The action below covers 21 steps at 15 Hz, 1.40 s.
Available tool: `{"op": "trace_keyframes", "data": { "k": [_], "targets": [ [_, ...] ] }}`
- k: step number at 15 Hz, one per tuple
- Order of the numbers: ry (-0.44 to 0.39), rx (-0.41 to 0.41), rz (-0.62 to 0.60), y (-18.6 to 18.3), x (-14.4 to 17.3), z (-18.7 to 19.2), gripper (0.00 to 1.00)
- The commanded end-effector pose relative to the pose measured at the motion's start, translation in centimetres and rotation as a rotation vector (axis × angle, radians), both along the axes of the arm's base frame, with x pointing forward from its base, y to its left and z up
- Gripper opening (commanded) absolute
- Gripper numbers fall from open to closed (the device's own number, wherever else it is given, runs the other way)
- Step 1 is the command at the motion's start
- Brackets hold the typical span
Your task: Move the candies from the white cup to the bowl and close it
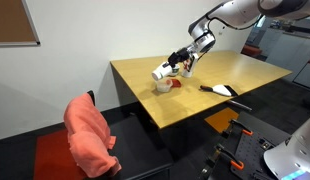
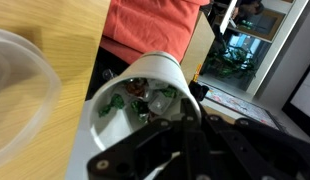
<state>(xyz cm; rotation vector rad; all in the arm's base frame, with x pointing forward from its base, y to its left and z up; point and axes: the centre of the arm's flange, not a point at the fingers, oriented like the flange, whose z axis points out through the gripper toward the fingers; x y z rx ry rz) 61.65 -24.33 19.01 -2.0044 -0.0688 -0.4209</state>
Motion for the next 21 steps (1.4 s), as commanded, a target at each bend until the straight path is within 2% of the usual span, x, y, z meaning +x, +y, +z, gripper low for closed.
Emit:
{"op": "trace_keyframes", "data": {
  "k": [1,7,12,17,21],
  "targets": [
    [-0.033,0.093,0.016,-2.4,1.4,-2.0,0.01],
    [-0.071,0.248,-0.020,-4.0,2.0,-5.9,0.01],
    [-0.106,0.394,-0.043,-5.0,2.4,-7.5,0.01],
    [-0.117,0.479,-0.002,-5.7,2.4,-7.8,0.01],
    [-0.095,0.512,0.035,-5.7,2.4,-8.1,0.01]
  ]
}}
